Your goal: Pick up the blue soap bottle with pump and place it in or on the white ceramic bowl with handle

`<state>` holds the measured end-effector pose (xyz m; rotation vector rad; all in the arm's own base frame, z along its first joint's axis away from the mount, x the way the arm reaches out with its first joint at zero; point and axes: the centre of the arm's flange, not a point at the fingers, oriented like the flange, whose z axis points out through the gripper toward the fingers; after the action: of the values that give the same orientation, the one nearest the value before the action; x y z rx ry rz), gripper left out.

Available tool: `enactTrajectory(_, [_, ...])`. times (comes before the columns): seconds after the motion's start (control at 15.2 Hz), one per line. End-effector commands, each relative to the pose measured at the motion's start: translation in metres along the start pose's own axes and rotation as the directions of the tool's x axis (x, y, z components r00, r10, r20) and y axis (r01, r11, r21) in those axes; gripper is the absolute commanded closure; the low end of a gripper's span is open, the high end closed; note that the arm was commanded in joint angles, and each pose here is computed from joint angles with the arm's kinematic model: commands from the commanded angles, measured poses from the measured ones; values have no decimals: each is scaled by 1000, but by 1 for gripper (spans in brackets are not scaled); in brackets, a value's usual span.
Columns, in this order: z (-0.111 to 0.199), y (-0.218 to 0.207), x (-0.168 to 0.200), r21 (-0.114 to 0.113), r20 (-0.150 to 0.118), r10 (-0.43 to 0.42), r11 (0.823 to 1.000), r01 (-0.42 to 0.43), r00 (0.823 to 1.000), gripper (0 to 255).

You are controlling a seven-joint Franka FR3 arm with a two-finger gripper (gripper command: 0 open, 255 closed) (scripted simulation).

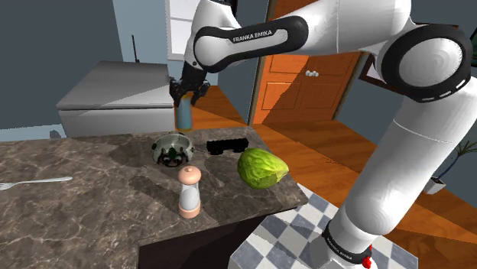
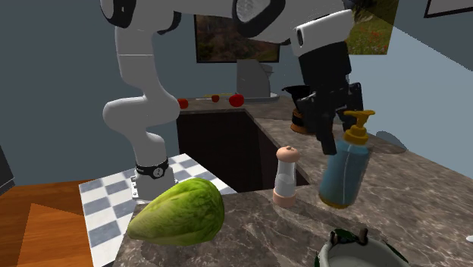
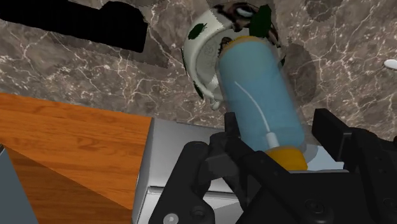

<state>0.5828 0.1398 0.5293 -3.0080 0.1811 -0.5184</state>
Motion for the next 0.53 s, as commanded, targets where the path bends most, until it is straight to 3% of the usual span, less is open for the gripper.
enactTrajectory(0.0, [3,-3,27,-1,0,1,1000,-1,1000,255])
enactTrajectory(0.26, [14,-15,77,-1,0,1,1000,-1,1000,255])
enactTrajectory(0.46, [29,-13,72,-1,0,1,1000,-1,1000,255])
